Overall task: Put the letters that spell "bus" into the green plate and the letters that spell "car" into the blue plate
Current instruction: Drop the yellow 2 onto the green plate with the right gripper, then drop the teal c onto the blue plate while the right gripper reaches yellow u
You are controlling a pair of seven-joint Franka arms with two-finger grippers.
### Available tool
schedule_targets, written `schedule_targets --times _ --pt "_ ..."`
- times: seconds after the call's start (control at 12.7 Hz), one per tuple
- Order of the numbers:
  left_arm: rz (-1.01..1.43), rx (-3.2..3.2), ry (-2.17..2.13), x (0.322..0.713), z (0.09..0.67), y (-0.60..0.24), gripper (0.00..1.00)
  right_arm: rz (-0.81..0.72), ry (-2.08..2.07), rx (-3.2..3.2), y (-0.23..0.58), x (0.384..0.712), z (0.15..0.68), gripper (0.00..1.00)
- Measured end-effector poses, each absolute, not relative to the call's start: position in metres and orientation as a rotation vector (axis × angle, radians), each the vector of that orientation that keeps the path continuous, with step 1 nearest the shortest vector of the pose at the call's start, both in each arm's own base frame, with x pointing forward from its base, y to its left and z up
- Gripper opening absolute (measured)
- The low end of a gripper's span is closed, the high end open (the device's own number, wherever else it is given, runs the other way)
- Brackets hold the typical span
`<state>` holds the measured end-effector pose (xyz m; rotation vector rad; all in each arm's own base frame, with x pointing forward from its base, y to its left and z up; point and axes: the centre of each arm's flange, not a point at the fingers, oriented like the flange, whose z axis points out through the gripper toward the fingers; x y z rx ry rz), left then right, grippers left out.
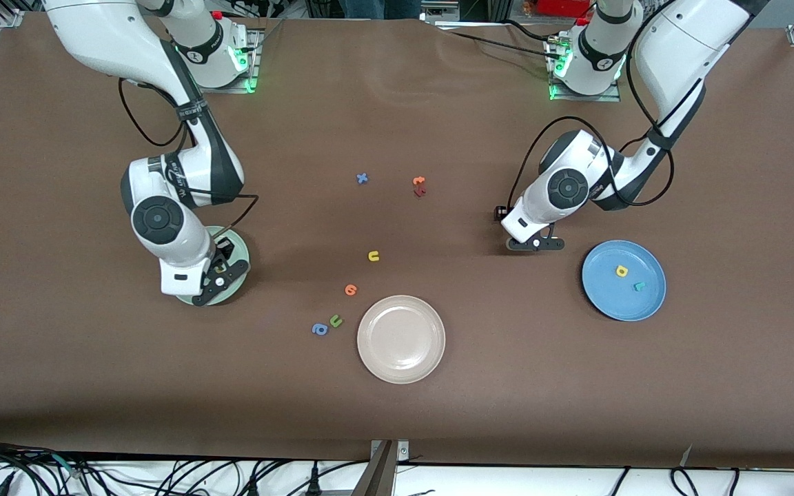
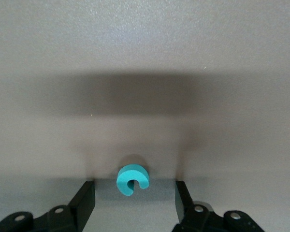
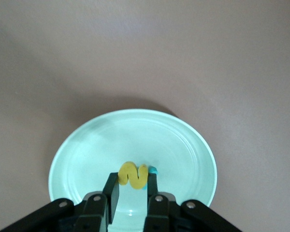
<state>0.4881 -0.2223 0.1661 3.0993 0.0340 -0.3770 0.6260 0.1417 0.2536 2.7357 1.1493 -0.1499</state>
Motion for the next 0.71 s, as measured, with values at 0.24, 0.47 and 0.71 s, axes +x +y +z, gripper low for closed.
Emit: schedule_targets --times 0.24,0.47,0.71 --pt "-0.367 3.102 0.053 0.49 0.169 -0.221 0.43 -0.149 1.168 2.73 0.137 0.619 0.239 0.29" --pt "-0.344 3.099 0.067 0.494 0.173 -0.219 0.37 -0.151 1.168 2.732 0.137 0.618 0.238 0.55" --pt "-0.323 3.092 0.071 0.496 0.173 -0.22 0.4 -0.146 1.147 2.747 0.136 0.618 0.239 0.69"
